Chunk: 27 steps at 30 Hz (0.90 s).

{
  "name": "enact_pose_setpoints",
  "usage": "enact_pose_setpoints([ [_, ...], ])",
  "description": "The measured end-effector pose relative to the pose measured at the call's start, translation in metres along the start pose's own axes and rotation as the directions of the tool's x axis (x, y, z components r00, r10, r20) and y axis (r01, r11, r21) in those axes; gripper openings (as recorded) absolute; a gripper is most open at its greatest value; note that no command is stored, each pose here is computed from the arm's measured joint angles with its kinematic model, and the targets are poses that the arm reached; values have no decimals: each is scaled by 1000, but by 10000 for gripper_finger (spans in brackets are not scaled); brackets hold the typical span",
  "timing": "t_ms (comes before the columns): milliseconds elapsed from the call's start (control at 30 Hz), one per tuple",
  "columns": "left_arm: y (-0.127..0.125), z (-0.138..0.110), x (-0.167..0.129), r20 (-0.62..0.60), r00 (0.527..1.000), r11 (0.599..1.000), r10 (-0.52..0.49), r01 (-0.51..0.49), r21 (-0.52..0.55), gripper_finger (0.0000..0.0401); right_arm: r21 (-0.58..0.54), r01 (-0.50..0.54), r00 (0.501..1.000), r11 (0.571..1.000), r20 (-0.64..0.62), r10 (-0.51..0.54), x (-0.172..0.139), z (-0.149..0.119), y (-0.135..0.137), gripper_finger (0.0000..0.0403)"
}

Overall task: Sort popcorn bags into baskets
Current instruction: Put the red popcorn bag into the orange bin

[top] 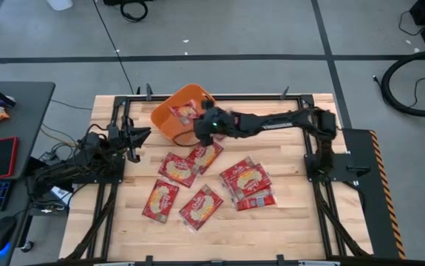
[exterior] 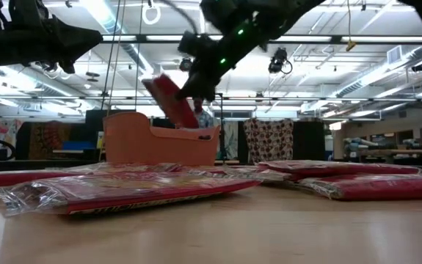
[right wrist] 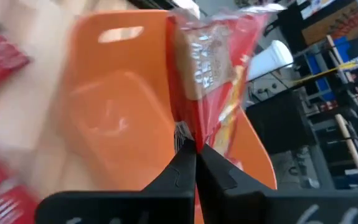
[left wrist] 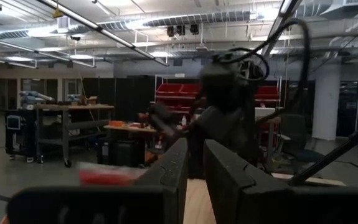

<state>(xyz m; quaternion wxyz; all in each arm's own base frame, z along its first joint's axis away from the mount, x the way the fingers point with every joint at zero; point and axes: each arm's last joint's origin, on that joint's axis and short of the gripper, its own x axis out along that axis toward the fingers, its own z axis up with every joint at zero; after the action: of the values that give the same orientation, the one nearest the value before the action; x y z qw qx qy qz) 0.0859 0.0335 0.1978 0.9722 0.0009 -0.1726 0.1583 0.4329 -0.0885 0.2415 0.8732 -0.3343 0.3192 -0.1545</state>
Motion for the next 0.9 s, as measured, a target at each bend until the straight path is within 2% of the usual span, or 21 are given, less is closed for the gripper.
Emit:
enact_pose_setpoints([
  [133, 0, 0, 0, 3, 1000, 1000, 2, -2, 0, 57, -72, -15, 997, 997, -76, 9, 28, -2, -3, 6],
  [300, 0, 0, 0, 0, 1000, 1000, 3, -3, 0, 57, -108, -43, 989, 993, -148, 27, 56, -5, -9, 15],
  [500, 0, 0, 0, 0, 1000, 1000, 4, -4, 0, 57, -94, -105, 968, 990, -237, 80, 69, -10, -10, 69],
  [600, 0, 0, 0, 0, 1000, 1000, 4, -4, 0, 57, -78, -123, 960, 989, -262, 99, 61, -4, -7, 102],
  [700, 0, 0, 0, 0, 1000, 1000, 4, -4, 0, 57, -86, -118, 953, 989, -290, 88, 35, 11, -9, 125],
  [900, 0, 0, 0, -1, 1000, 1000, 4, -4, 0, 57, -28, -148, 945, 989, -300, 133, -19, 37, -10, 137],
])
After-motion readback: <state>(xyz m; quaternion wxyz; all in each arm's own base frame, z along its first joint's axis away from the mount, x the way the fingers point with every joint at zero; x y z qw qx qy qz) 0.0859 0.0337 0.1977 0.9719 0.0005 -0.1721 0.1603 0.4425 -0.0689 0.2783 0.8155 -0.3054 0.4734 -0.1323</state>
